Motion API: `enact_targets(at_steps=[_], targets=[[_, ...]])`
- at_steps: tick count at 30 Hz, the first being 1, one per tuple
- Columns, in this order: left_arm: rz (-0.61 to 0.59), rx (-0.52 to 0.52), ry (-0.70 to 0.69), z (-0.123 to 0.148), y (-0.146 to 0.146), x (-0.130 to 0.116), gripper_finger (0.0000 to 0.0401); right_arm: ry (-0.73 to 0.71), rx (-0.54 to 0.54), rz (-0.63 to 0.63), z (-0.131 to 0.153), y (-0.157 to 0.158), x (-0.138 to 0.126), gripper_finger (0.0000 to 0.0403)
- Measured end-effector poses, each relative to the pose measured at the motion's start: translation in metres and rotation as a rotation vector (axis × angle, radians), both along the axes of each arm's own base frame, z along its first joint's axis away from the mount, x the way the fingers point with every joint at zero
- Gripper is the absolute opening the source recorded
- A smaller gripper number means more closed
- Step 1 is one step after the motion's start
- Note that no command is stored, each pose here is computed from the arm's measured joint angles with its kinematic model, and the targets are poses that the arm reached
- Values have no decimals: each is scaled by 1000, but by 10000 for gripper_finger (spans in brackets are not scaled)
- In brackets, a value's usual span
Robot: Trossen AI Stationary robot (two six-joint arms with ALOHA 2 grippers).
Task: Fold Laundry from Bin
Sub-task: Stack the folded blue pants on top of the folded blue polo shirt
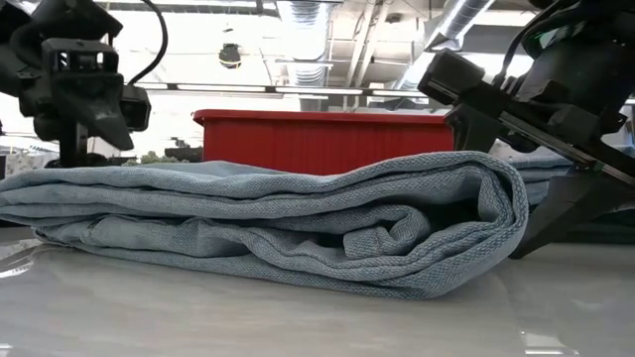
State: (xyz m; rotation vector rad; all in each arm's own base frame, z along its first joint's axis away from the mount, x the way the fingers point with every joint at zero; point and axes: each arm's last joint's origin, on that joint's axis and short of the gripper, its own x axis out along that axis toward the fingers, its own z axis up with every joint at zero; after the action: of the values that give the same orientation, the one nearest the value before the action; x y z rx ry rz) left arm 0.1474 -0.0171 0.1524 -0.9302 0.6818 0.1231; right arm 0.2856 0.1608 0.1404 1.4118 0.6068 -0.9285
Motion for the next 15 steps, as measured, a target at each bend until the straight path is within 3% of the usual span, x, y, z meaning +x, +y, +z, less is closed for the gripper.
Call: enact_targets(at_steps=[15], targets=[[83, 57, 114, -23, 1, 15, 374, 1, 0, -2, 0, -1, 0, 286]])
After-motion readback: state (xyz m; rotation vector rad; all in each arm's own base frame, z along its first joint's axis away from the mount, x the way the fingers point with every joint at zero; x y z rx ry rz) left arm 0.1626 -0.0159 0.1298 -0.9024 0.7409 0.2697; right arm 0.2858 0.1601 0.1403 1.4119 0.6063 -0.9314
